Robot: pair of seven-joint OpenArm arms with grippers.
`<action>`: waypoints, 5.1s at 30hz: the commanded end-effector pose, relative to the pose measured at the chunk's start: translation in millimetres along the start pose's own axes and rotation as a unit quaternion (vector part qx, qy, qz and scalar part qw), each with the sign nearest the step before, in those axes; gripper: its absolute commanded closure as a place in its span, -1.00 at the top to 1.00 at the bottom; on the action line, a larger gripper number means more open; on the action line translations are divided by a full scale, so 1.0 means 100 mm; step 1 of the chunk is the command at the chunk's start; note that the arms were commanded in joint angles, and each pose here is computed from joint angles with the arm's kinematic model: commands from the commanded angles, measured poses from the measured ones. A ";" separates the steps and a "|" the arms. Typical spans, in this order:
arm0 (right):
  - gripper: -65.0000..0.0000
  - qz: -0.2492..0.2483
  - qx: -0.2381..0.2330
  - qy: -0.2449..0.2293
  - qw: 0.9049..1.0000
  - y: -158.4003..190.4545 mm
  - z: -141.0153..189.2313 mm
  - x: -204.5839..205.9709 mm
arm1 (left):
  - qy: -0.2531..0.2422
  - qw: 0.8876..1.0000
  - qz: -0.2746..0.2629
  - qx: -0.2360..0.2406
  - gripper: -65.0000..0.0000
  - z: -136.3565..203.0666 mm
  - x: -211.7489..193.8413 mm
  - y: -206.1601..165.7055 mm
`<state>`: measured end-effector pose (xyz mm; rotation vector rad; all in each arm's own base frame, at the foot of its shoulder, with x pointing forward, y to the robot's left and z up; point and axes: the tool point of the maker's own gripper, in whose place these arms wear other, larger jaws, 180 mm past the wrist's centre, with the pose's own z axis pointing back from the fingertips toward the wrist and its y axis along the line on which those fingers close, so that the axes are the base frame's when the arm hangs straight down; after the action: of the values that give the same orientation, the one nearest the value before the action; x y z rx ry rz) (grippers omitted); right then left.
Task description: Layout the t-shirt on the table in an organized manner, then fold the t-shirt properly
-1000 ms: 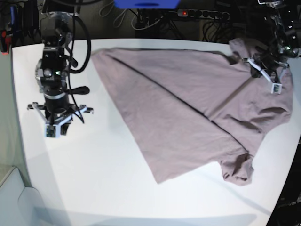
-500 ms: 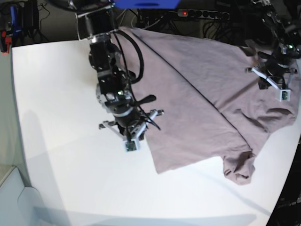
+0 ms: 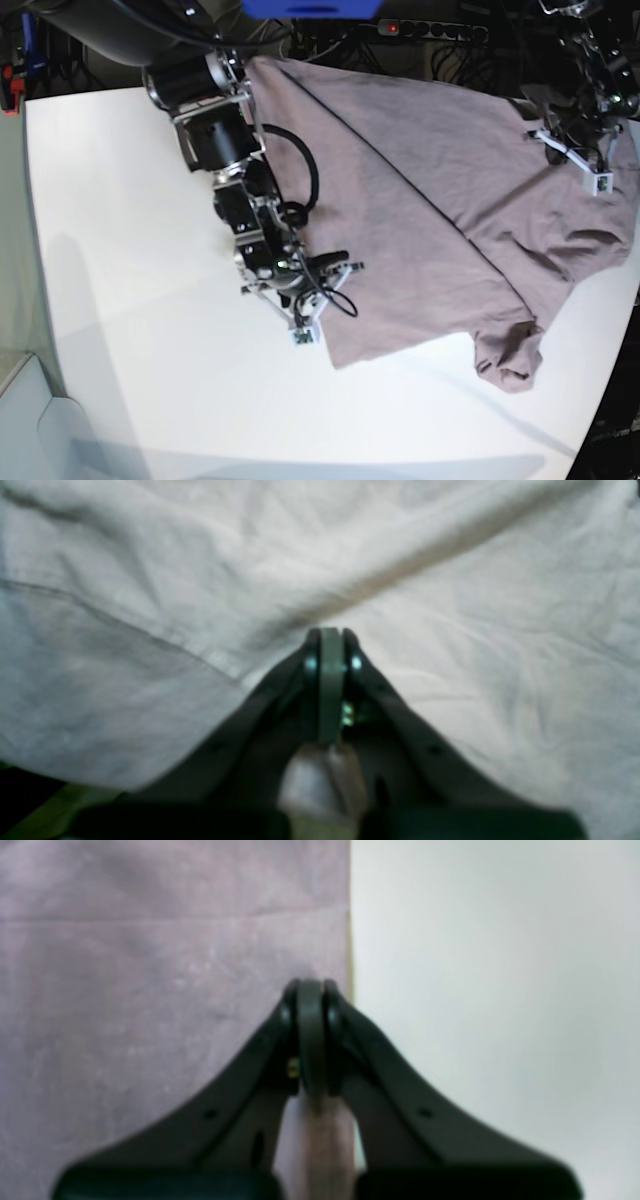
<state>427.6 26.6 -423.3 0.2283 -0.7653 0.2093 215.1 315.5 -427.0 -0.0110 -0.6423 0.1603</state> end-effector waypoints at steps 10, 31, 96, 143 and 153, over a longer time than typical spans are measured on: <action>-1.00 0.008 -0.044 0.009 0.999 -0.52 0.00 -0.05 | -0.029 0.999 0.007 0.017 -1.00 0.06 0.21 0.16; -1.00 -0.053 -0.229 -0.043 0.971 -2.51 1.23 -0.25 | -0.058 0.997 0.052 0.005 -1.00 -0.10 0.28 0.19; -1.00 0.097 0.026 -0.110 0.989 0.16 1.33 0.02 | -0.085 0.993 0.020 -0.073 -1.00 0.11 0.62 -0.90; -1.00 0.107 0.042 0.034 0.993 0.16 1.17 -1.50 | -0.161 0.977 0.024 -0.140 -1.00 -0.47 2.10 -1.15; -1.00 0.117 0.044 -0.075 0.989 0.22 1.35 -0.65 | -0.102 0.985 -0.015 -0.136 -1.00 -0.18 1.18 -1.39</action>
<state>281.9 -3.1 -384.4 0.2185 -0.8867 0.4573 326.2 196.4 -380.7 -0.2450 -0.8010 0.0589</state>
